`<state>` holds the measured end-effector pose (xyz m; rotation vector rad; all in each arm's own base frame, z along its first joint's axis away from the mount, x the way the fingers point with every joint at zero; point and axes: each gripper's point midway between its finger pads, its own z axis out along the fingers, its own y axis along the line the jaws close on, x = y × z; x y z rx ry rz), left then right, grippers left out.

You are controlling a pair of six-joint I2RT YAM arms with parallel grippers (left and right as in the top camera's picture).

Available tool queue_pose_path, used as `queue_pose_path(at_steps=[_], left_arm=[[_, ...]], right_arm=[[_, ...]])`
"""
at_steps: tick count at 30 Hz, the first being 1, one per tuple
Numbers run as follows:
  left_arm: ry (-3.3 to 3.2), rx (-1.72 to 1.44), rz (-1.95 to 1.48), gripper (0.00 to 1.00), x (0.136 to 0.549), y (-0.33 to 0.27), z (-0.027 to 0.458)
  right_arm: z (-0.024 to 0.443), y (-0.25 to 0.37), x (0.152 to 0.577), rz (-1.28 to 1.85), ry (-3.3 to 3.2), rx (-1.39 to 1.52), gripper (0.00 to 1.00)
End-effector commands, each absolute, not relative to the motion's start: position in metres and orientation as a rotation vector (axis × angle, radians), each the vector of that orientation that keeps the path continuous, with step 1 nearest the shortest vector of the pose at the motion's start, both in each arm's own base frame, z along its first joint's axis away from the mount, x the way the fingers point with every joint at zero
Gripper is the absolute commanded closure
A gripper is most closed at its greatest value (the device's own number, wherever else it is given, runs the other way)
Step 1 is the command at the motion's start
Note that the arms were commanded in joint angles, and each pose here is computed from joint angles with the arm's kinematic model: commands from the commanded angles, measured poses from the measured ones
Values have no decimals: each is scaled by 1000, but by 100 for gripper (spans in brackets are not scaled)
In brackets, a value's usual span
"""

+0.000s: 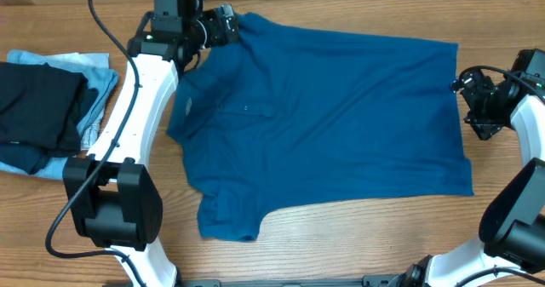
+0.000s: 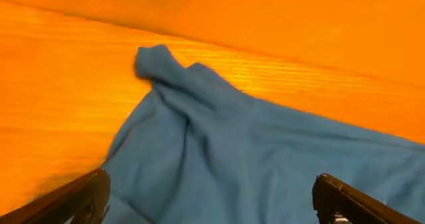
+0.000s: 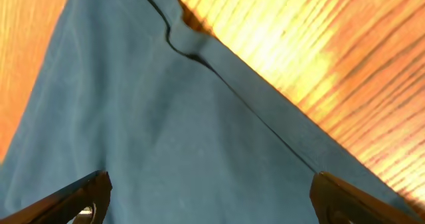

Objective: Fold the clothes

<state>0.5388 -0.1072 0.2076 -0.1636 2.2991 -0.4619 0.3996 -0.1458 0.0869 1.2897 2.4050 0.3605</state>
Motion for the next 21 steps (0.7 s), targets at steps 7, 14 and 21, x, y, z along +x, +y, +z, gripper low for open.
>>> queue_pose_path(at_steps=[7,14,21], left_arm=[[2221,-96,-567,26,541,-130,239],[2216,-221,-687,25,541,-135,243],[2199,-259,-709,25,555,-138,231]], right_arm=[[123,-153,448,445,2230,1120,0],[150,-114,472,597,2244,688,0],[154,-74,492,213,2354,363,0]])
